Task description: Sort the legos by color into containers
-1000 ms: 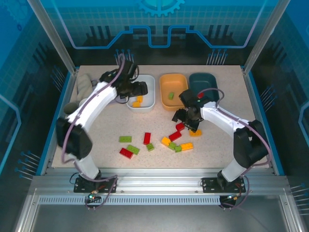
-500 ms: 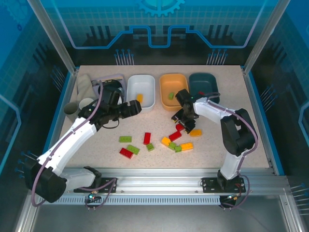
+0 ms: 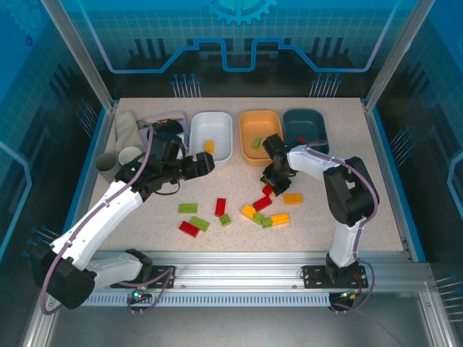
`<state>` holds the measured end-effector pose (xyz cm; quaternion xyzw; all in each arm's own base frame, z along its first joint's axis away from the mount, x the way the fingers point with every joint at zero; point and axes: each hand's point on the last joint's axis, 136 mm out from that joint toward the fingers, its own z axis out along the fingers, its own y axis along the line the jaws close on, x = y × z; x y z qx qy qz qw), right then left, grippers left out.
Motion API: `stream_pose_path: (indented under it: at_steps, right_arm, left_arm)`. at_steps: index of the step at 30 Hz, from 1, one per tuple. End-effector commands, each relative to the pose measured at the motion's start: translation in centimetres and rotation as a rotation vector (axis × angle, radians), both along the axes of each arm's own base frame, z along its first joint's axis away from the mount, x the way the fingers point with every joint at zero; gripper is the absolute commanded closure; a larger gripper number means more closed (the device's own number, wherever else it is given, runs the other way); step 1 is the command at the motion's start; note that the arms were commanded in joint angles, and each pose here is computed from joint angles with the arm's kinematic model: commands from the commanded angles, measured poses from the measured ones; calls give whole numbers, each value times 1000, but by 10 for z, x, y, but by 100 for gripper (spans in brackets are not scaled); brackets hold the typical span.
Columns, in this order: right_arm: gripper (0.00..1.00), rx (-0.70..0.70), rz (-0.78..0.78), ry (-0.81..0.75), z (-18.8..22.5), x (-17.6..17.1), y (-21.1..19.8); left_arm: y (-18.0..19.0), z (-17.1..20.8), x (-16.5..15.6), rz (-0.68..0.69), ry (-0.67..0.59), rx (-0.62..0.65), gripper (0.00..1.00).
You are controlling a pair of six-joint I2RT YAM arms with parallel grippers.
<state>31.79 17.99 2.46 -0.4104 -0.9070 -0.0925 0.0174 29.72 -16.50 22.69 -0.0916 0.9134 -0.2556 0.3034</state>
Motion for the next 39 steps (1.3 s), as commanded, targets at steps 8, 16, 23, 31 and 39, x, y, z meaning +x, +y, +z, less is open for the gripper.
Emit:
stream_pose_path:
  at_steps: [8,16,23,31,39]
  right_arm:
    - [69,-172,101,-248,87,36,-53]
    - [70,-315,200,-346,124,89,-121]
    - [70,-166,260,-285,91,137,-122]
    - [65,-59,225,-182,47,147,-131]
    - [39,-31,238,-190,53,152,-127]
  left_arm:
    - [-31,10,-5,-80,-13,-100,10]
    - [-66,14,3,-140,-18,-155,11]
    - [-72,16,10,-153,-19,-141,11]
    - [-61,10,2,-126,-1,-106,11]
    - [-35,-23,-17,-56,121,3,12]
